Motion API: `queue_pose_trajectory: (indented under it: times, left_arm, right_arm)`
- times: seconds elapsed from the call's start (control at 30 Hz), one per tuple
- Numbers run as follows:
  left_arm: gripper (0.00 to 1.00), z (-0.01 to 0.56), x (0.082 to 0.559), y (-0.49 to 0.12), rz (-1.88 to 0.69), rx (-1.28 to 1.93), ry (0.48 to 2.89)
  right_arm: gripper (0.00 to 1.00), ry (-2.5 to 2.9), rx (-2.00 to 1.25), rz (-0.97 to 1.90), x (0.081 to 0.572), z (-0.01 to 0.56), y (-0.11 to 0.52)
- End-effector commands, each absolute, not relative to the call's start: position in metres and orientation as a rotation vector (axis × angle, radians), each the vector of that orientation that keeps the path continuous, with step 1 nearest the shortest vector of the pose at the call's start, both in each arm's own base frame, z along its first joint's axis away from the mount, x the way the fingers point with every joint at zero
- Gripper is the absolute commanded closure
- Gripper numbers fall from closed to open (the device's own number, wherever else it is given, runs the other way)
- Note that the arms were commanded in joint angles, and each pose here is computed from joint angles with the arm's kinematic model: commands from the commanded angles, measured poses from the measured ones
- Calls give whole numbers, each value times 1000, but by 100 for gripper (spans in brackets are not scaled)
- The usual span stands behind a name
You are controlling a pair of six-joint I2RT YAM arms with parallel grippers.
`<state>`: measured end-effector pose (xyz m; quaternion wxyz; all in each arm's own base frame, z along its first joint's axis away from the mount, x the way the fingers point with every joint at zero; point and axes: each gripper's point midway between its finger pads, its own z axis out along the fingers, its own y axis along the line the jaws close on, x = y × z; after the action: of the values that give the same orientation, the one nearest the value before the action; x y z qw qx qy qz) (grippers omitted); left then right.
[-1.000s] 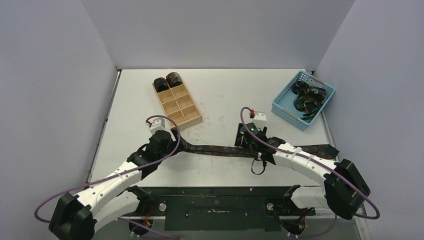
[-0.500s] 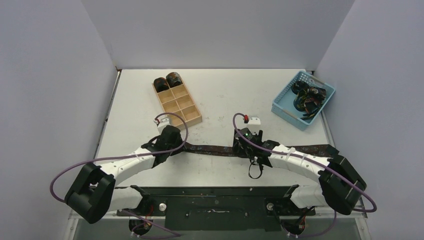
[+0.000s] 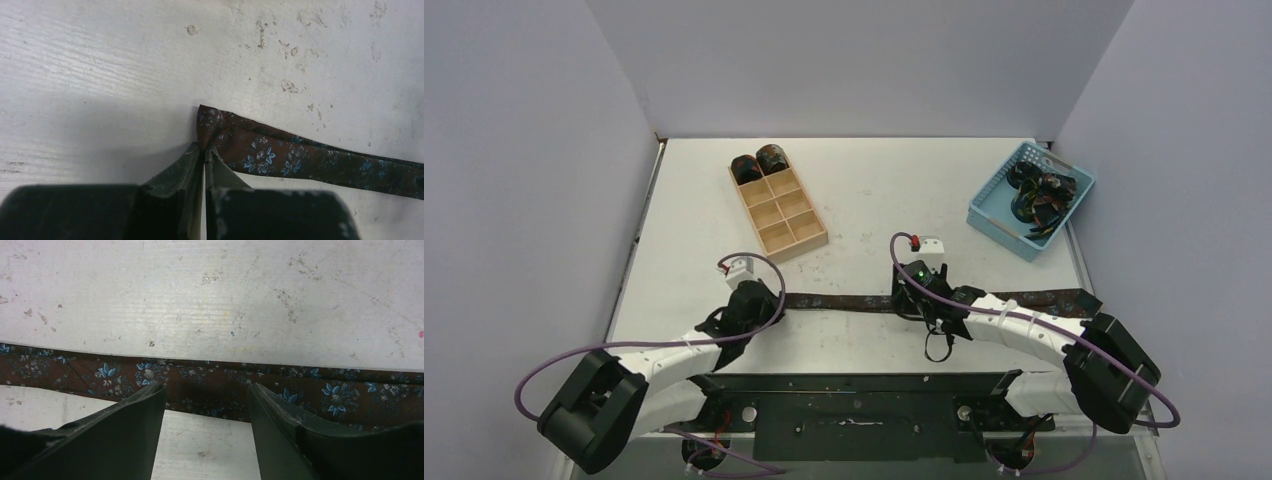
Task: Roll the ties
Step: Roll the tie at the center of the board.
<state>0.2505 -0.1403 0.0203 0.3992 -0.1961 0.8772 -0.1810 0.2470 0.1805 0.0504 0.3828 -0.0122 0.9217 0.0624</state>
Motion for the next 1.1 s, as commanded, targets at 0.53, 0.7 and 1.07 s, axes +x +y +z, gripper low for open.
queue_pose_trajectory:
  times: [0.53,0.7,1.07]
  left_arm:
    - [54,80,242,-117,-568,-615,1982]
    - [99,116,255,-151,-768,-539,1923]
    - [100,51,258,-156,-671,-591,2095]
  right_arm:
    - [41,2267,-116,225,252,74,198]
    - [41,2262,-108,242,251,73,198]
    - [42,2274,-108,285,243,71,198]
